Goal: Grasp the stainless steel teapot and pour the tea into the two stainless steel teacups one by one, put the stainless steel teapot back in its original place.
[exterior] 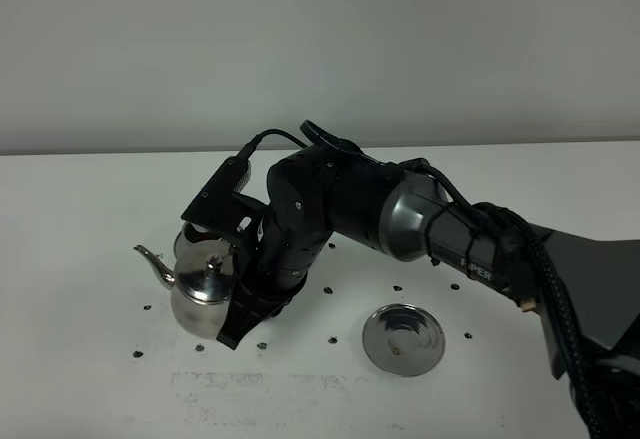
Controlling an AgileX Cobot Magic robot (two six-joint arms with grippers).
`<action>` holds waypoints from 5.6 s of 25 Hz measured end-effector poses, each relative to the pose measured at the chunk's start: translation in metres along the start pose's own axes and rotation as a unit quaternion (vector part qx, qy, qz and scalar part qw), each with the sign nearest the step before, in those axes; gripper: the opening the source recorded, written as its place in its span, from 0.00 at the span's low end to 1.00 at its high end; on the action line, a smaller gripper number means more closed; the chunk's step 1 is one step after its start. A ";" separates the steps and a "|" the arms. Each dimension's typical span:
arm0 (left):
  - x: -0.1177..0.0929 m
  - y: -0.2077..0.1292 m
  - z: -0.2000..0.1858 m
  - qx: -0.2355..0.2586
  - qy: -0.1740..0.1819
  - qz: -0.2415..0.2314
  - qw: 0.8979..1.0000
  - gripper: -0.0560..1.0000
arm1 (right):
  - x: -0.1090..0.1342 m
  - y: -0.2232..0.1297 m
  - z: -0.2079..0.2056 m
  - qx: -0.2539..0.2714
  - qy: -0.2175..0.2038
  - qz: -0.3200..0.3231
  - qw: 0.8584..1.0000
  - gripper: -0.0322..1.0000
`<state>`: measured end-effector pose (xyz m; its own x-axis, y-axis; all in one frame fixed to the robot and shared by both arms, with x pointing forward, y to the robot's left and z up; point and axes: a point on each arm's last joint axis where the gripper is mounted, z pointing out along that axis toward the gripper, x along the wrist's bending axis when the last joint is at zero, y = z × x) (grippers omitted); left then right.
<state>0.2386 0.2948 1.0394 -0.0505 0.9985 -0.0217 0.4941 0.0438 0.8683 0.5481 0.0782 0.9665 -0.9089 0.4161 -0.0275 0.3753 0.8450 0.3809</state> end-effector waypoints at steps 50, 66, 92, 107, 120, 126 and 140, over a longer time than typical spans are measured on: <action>0.000 0.000 0.000 0.000 0.000 0.000 1.000 0.74 | -0.043 -0.140 -0.093 -0.006 -0.075 0.271 0.960 0.20; 0.000 0.000 0.000 0.000 0.000 0.000 1.000 0.74 | -0.038 -0.170 -0.043 0.027 -0.067 0.299 0.952 0.20; 0.000 0.000 0.000 0.000 0.000 0.000 1.000 0.74 | -0.043 -0.173 -0.029 0.035 -0.077 0.288 0.954 0.21; 0.000 0.000 0.000 0.000 0.000 0.000 1.000 0.74 | -0.040 -0.175 -0.055 0.049 -0.087 0.272 0.957 0.69; 0.000 0.000 0.000 0.000 0.000 0.000 1.000 0.74 | -0.004 -0.195 -0.231 -0.101 -0.150 0.251 0.951 0.47; 0.000 0.000 0.000 0.000 0.000 0.000 1.000 0.74 | 0.019 -0.214 -0.281 -0.184 -0.152 0.253 0.938 0.35; 0.000 0.000 0.000 0.000 0.000 0.000 1.000 0.74 | 0.045 -0.288 -0.314 -0.176 -0.152 0.368 0.900 0.19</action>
<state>0.2386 0.2948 1.0394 -0.0505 0.9985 -0.0217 0.4941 0.0438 0.8683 0.3418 -0.2521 1.1459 -0.3259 0.9378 0.1200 0.7262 0.1671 0.6668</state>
